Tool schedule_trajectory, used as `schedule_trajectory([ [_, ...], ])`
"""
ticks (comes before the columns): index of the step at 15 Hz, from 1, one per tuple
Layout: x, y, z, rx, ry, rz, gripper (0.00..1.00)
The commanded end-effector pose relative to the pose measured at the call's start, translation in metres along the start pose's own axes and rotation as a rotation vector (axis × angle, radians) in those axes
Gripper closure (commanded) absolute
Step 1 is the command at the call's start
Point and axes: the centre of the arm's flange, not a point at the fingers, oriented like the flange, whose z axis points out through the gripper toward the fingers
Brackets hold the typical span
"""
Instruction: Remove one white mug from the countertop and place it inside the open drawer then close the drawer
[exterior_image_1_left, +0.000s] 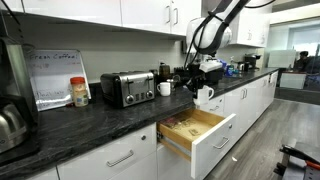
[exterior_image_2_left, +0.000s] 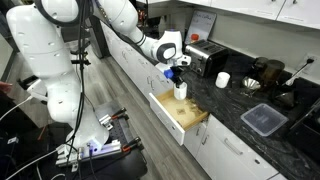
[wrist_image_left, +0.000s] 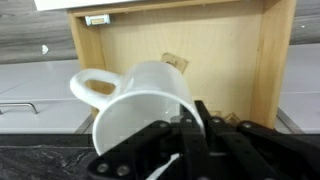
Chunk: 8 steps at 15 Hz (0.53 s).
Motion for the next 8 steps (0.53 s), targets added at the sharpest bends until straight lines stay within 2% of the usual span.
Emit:
schedule_trajectory([
  [1, -0.021, -0.003, 0.008, 0.02, 0.032, 0.014, 0.98],
  [8, -0.043, -0.008, 0.033, 0.058, 0.059, 0.038, 0.98],
])
